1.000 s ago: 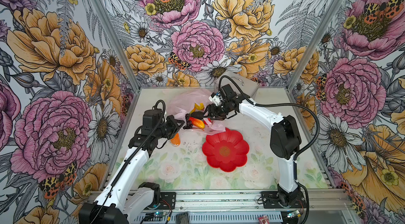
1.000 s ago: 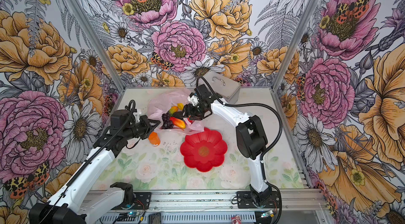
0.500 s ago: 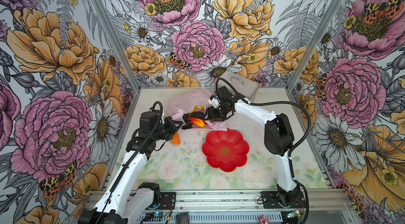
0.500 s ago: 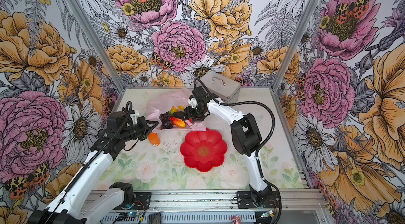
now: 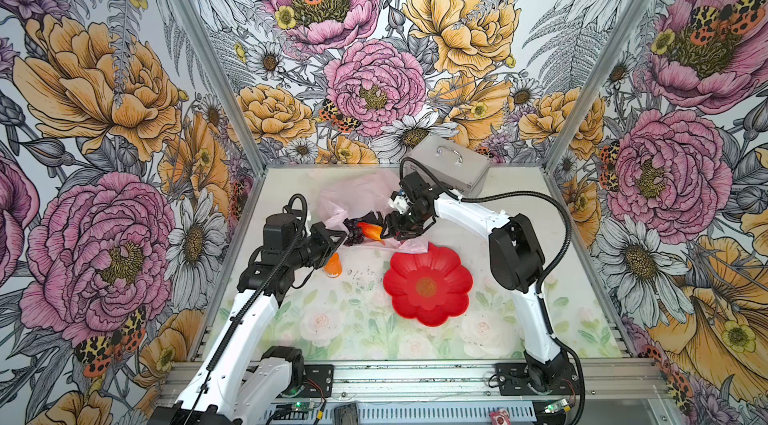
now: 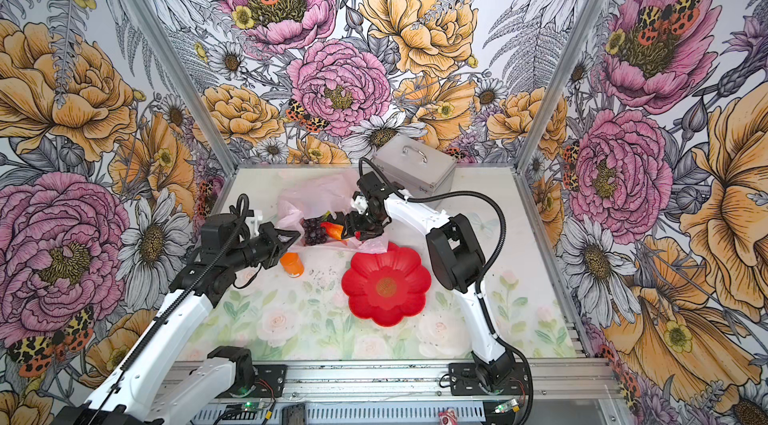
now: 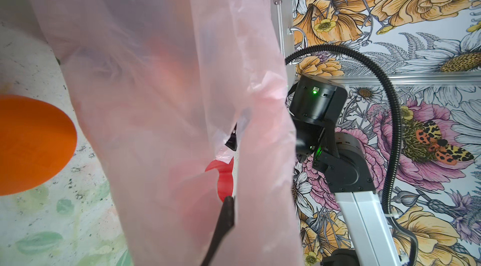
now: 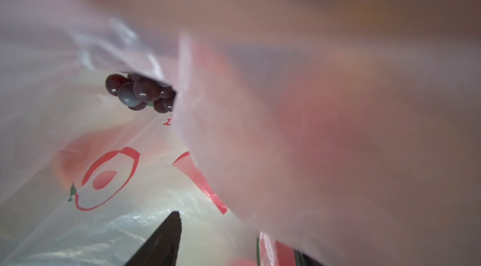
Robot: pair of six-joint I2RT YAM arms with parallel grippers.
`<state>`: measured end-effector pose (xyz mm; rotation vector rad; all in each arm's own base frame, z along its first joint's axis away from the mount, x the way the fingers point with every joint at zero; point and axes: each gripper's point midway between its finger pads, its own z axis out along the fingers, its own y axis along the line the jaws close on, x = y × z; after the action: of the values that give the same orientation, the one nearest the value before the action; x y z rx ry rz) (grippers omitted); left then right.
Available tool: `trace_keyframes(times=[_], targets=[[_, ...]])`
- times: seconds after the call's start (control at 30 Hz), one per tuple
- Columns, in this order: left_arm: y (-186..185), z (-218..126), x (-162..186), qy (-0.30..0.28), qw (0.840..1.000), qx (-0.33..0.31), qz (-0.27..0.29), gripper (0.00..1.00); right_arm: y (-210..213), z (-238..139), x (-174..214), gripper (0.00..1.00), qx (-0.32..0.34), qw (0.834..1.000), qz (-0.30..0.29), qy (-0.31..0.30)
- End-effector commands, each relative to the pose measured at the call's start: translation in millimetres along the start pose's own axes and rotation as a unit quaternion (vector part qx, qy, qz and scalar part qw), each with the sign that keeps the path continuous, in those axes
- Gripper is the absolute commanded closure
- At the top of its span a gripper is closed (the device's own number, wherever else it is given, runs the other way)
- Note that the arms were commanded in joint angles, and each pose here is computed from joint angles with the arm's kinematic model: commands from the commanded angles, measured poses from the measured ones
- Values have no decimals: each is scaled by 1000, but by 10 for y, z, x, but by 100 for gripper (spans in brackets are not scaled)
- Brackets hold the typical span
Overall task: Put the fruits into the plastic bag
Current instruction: 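Reach the right gripper back to the bag mouth beside the left gripper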
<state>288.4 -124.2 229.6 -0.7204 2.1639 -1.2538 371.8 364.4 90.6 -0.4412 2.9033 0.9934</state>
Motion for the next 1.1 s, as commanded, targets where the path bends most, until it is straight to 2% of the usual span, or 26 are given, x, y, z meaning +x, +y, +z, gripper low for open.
trace_keyframes(times=[0.0, 0.23, 0.5, 0.8, 1.07], targets=[[-2, -31, 0, -2, 1000, 4, -2, 100, 176, 39, 7, 31, -35, 999, -9, 11], [-14, -6, -23, -2, 1000, 2, -2, 100, 498, -23, 111, 36, -111, 993, -7, 36], [-16, -4, -25, -1, 1000, 2, 0, 100, 951, -361, 118, 44, -198, 980, -24, 21], [-30, 6, -43, -3, 1000, 2, 1, 100, 1224, -501, 163, 58, -234, 971, -40, 17], [-13, 30, -59, -4, 1000, 0, -1, 100, 1494, -595, 211, 63, -258, 964, -57, 17]])
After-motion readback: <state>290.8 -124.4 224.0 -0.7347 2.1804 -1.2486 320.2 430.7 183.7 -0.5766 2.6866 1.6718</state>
